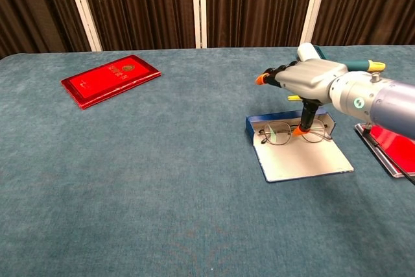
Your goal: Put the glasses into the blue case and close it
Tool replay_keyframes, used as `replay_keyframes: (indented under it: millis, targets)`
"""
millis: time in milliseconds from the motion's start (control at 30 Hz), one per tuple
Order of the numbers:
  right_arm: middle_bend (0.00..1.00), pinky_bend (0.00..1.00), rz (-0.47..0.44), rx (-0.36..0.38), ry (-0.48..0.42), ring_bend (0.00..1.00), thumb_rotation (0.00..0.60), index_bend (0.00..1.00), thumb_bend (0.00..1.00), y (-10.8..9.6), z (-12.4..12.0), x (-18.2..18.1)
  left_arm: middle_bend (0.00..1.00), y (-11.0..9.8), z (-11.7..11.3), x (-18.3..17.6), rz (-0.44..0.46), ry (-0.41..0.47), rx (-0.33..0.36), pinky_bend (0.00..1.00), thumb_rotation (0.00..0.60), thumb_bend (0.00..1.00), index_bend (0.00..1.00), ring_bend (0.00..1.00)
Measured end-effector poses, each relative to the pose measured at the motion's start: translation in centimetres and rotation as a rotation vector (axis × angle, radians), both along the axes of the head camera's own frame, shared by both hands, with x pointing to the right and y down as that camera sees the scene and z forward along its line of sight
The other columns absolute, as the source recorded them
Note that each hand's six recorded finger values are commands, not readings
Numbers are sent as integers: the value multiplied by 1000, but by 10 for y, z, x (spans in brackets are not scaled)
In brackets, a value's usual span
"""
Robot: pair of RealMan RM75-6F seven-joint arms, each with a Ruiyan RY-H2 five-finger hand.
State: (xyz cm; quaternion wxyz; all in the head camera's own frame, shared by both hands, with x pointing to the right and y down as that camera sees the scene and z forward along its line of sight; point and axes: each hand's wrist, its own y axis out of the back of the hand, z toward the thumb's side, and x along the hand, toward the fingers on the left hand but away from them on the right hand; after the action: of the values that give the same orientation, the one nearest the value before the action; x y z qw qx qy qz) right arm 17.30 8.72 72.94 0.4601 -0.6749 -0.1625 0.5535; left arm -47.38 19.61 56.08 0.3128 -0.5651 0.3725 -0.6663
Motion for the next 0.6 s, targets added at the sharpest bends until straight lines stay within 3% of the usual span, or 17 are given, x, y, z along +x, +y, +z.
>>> replay_keyframes:
  millis: [600]
  targets:
    - [0, 0, 96, 38, -23, 0, 600, 1, 49, -28, 7, -3, 0, -2, 2, -5, -17, -6, -5, 0, 600, 0, 0, 0]
